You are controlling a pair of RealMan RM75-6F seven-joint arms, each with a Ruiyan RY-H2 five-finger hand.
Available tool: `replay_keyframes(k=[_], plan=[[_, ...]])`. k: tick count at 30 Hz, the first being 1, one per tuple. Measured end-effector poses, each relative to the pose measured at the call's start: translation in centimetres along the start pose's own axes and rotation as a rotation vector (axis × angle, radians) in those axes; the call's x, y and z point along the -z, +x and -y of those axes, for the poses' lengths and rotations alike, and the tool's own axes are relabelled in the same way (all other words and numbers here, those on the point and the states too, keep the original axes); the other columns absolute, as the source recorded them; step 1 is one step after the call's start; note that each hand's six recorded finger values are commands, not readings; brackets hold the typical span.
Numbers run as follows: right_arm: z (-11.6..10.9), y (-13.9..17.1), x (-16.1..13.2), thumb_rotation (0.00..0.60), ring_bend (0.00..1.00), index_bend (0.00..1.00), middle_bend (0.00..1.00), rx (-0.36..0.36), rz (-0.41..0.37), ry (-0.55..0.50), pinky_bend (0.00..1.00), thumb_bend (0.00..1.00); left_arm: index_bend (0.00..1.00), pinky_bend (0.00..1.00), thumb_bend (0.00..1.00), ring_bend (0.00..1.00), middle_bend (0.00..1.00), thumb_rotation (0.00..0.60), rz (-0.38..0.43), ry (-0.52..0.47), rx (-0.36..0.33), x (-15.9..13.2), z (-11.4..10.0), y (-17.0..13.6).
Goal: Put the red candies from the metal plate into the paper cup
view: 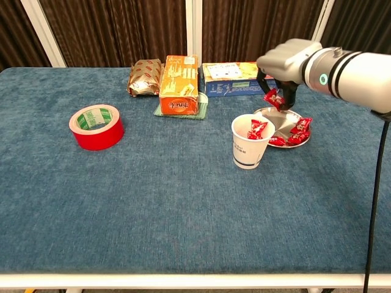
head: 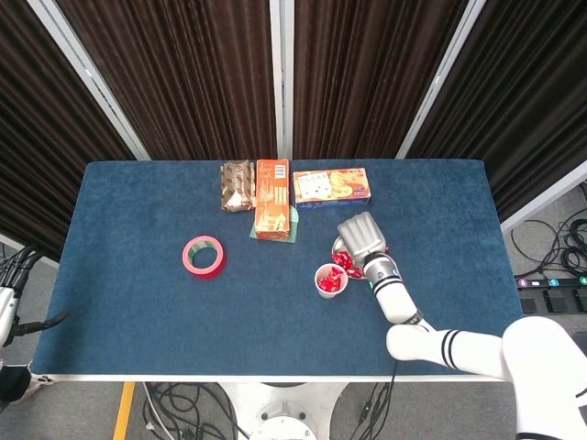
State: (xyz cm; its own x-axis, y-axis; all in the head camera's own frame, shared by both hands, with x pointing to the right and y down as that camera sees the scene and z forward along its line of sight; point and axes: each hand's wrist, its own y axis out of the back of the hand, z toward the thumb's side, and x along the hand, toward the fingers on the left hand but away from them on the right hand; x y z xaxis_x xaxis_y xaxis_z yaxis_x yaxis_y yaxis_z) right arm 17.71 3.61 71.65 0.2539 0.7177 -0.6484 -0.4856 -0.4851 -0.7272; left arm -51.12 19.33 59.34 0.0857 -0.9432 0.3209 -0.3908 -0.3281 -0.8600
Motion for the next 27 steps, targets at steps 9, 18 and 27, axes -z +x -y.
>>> replay_keyframes(k=[9, 18, 27], plan=[[-2.4, 4.1, -2.8, 0.600, 1.00, 0.70, 1.00, 0.062, -0.123, 0.006, 1.00, 0.27, 0.13, 0.10, 0.12, 0.03, 0.10, 0.600, 0.012, 0.007, -0.011, -0.7, -0.4, -0.2], [-1.4, 4.6, -5.0, 0.600, 1.00, 0.65, 1.00, 0.034, -0.180, 0.014, 1.00, 0.19, 0.13, 0.10, 0.12, 0.03, 0.10, 0.600, 0.008, 0.005, -0.020, -0.7, -0.9, -0.4], [-1.9, 4.6, -4.6, 0.600, 1.00, 0.47, 1.00, 0.041, -0.179, -0.016, 1.00, 0.12, 0.13, 0.10, 0.12, 0.03, 0.10, 0.600, 0.009, -0.001, -0.018, -0.6, -0.9, -0.2]])
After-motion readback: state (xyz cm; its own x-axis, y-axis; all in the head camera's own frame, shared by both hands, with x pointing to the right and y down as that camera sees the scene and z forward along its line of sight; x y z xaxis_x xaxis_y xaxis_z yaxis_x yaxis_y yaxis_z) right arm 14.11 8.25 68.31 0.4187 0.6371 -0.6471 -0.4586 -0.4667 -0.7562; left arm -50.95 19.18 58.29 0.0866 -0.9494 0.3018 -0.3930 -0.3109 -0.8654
